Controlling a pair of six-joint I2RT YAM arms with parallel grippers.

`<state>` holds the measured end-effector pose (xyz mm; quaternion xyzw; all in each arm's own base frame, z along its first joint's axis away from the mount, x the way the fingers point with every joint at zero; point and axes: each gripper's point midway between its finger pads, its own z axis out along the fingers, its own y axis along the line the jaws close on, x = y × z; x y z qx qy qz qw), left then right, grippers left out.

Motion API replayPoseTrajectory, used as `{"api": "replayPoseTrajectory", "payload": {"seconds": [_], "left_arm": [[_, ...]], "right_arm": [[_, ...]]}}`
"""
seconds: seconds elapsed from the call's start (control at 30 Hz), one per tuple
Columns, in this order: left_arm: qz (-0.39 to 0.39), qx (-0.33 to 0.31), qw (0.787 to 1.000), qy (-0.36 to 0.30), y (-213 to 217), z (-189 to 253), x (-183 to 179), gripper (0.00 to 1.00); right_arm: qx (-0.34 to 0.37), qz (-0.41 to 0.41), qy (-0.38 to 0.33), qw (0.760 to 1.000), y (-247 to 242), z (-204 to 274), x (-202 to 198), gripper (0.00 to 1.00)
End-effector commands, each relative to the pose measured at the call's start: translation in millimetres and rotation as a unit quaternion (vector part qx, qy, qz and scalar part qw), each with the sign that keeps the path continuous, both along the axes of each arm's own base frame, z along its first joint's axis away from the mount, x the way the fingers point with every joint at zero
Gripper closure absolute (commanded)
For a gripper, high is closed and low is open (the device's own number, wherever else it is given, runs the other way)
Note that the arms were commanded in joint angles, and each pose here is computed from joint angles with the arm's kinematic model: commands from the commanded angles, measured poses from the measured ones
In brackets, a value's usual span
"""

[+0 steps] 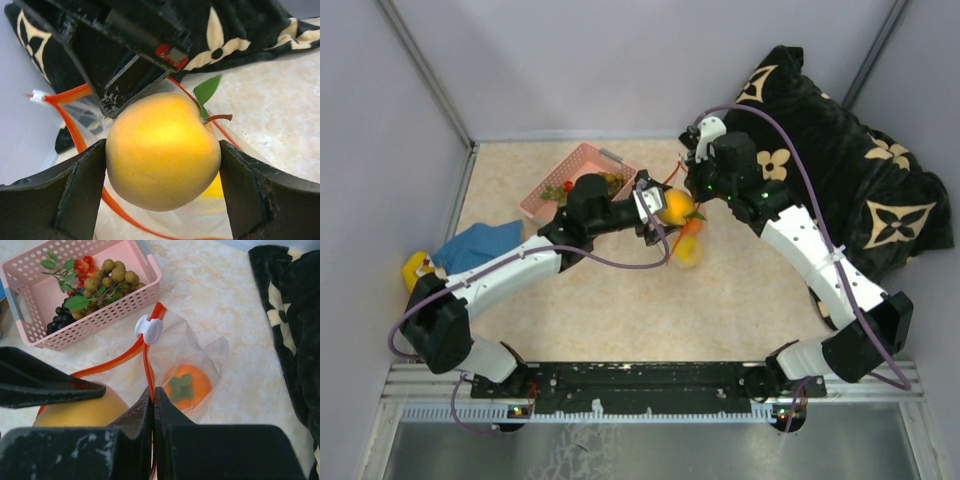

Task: Place the food in the zip-top bag and seal the zipper
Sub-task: Place the fake fruit in the zipper food storage bag.

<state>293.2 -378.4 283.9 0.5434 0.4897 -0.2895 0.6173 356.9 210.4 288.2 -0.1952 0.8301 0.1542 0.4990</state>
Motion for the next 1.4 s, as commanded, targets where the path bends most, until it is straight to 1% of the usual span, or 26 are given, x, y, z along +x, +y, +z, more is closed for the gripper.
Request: {"api": "replayPoseTrajectory", "payload": {"seconds": [0.0,0.13,0.27,0.47,0.57,0.67,0.73,0.9,1.03,1.17,1.27,1.33,1.37], "left_arm": [[0.052,-0.001,0.999,0.016,2,3,17,0.42],[0.065,-0.015,0.996,0.051,-2,3,23,0.41],[0.106,-0.023,0.990,0.086,-4,-1,37,0.40],[0.162,-0.004,0.980,0.116,-7,-14,58,0.34],[0.222,-0.013,0.966,0.135,1,-19,75,0.33],[0.289,-0.039,0.943,0.161,14,-21,90,0.32],[0.314,-0.063,0.930,0.182,19,-21,94,0.32],[0.302,-0.119,0.916,0.236,17,-19,85,0.36],[0.299,-0.140,0.906,0.265,22,-21,83,0.37],[0.294,-0.127,0.907,0.274,18,-24,84,0.33],[0.289,-0.131,0.905,0.283,13,-25,85,0.31],[0.286,-0.129,0.904,0.289,9,-27,86,0.27],[0.286,-0.126,0.904,0.291,8,-28,87,0.23]], "right_arm": [[0.034,0.013,-0.035,0.999,5,34,-7,1.00],[0.045,0.020,-0.030,0.998,10,34,-8,1.00],[0.057,0.023,-0.026,0.998,13,33,-9,1.00],[0.068,0.028,-0.018,0.997,18,29,-9,1.00],[0.072,0.031,-0.016,0.997,20,28,-9,1.00],[0.074,0.033,-0.012,0.997,22,26,-9,1.00],[0.073,0.032,-0.009,0.997,22,24,-9,1.00],[0.070,0.020,-0.004,0.997,18,18,-9,1.00],[0.066,0.006,-0.002,0.998,13,14,-9,1.00],[0.075,0.014,0.001,0.997,17,14,-11,1.00],[0.092,0.024,0.007,0.995,23,14,-13,1.00],[0.101,0.027,0.009,0.994,26,13,-14,1.00],[0.104,0.026,0.011,0.994,27,13,-14,1.00]]}}
